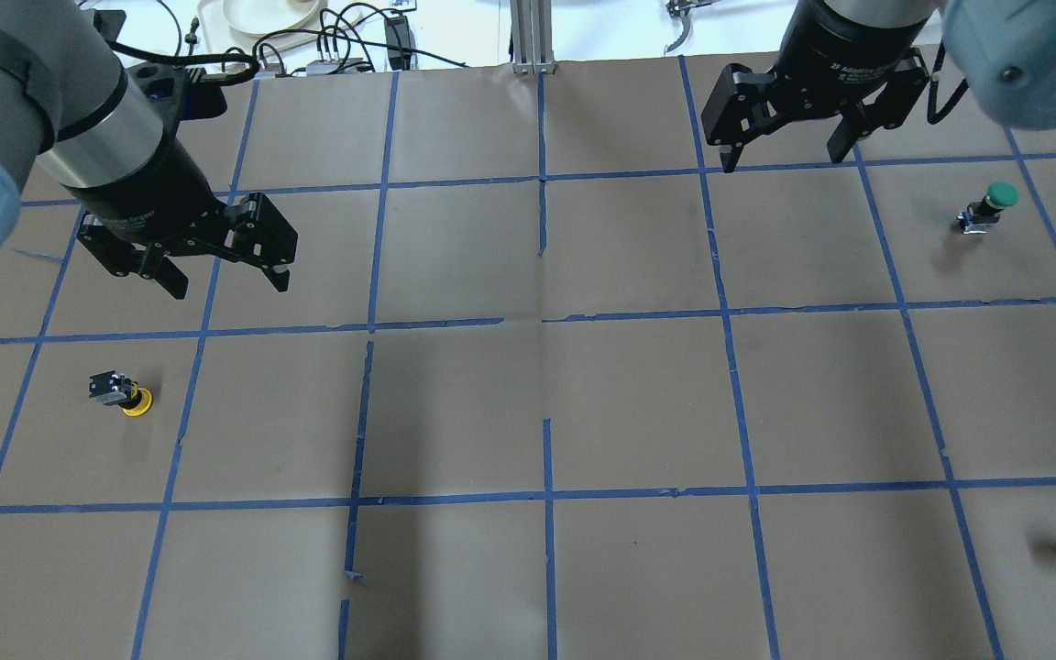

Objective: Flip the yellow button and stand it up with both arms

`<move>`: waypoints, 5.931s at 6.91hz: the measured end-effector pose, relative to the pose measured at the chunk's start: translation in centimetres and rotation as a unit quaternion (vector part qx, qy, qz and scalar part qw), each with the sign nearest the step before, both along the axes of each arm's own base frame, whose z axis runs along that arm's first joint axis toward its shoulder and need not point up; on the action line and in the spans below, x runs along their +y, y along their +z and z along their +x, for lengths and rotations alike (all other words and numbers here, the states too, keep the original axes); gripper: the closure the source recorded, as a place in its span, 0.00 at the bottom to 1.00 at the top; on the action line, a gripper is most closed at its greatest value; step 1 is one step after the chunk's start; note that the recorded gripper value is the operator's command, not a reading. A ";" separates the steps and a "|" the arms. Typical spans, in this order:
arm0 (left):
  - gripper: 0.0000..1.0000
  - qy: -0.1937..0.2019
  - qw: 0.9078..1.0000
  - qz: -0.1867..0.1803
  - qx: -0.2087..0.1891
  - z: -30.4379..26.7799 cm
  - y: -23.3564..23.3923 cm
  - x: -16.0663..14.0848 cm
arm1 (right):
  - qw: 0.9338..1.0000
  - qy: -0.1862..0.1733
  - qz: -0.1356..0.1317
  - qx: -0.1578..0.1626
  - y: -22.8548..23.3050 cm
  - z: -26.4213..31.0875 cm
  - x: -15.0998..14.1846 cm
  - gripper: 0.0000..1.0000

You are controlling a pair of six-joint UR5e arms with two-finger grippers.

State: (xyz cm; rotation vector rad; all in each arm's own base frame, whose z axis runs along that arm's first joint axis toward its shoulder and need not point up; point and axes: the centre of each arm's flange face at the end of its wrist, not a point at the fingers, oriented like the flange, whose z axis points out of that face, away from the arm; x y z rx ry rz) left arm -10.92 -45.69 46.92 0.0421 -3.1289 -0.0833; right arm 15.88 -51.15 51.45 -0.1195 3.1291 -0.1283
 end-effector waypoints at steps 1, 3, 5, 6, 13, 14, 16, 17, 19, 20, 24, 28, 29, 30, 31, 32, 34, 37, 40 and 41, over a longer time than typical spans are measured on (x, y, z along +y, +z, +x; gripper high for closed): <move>0.00 -0.001 1.000 0.001 0.000 -0.1 0.1 0.2 | 1.000 0.012 0.000 0.004 0.0 -0.1 0.0 0.00; 0.00 -0.004 1.000 0.002 -0.001 -0.2 0.1 0.4 | 1.000 0.005 -0.003 0.008 0.0 -0.1 -0.1 0.00; 0.00 -0.006 1.000 0.003 0.000 -0.2 0.1 0.5 | 1.000 -0.027 -0.007 0.006 0.0 -0.1 -0.2 0.00; 0.00 -0.007 1.000 0.004 0.001 -0.2 0.2 0.6 | 1.000 -0.029 -0.007 0.005 0.0 0.3 0.0 0.00; 0.00 -0.006 1.000 0.023 0.000 0.0 -0.7 0.4 | 1.000 -0.016 -0.003 0.005 -0.4 1.4 0.2 0.00; 0.00 -0.006 1.000 0.024 -0.001 0.0 -0.7 0.4 | 1.000 -0.016 -0.002 0.005 -0.4 1.4 0.2 0.00; 0.00 -0.005 1.000 0.022 0.000 0.0 -0.6 0.5 | 1.000 -0.016 -0.002 0.005 -0.4 1.4 0.1 0.00; 0.00 -0.005 1.000 0.020 0.000 -0.1 -0.4 0.6 | 1.000 -0.017 -0.002 0.005 -0.5 1.5 0.1 0.00; 0.00 -0.002 1.000 0.017 -0.001 0.3 -0.2 0.6 | 1.000 -0.016 0.001 0.004 -0.8 1.5 -0.1 0.00; 0.00 0.002 1.000 0.018 -0.003 0.8 -0.2 0.5 | 1.000 -0.016 0.002 0.002 -0.9 1.5 -0.1 0.00; 0.00 -0.080 0.996 0.037 -0.003 5.9 -2.5 -1.8 | 1.000 -0.015 0.002 0.001 -0.8 1.5 -0.1 0.00; 0.01 -0.239 0.969 0.061 0.015 19.7 -4.8 -2.2 | 1.000 -0.015 0.002 0.000 -0.8 1.6 -0.1 0.00; 0.01 -0.286 0.956 0.065 0.008 23.1 -6.0 -2.2 | 1.000 -0.015 0.002 0.000 -0.8 1.6 -0.1 0.00; 0.01 -0.333 0.941 0.068 0.002 25.8 -7.3 -2.2 | 1.000 -0.014 0.002 -0.001 -0.8 1.6 -0.1 0.00; 0.01 -0.376 0.924 0.072 0.006 27.4 -8.7 -1.9 | 1.000 -0.015 0.002 -0.001 -0.8 1.6 -0.1 0.00; 0.01 -0.414 0.907 0.076 0.016 28.2 -10.3 -1.5 | 1.000 -0.015 0.002 -0.001 -0.8 1.6 0.0 0.00; 0.01 -0.477 0.876 0.072 0.017 28.4 -14.2 -0.8 | 1.000 -0.015 0.002 -0.001 -0.8 1.6 0.0 0.00; 0.01 -0.523 0.851 0.052 -0.014 27.9 -20.6 0.0 | 1.000 -0.015 0.001 -0.001 -0.7 1.6 0.0 0.00; 0.04 -0.551 0.833 0.050 -0.006 28.1 -23.9 -0.5 | 1.000 -0.015 0.002 -0.002 -0.8 1.7 -0.1 0.00; 0.04 -0.558 0.828 0.049 -0.007 28.2 -24.4 -0.7 | 1.000 -0.015 0.002 -0.002 -0.8 1.7 -0.1 0.00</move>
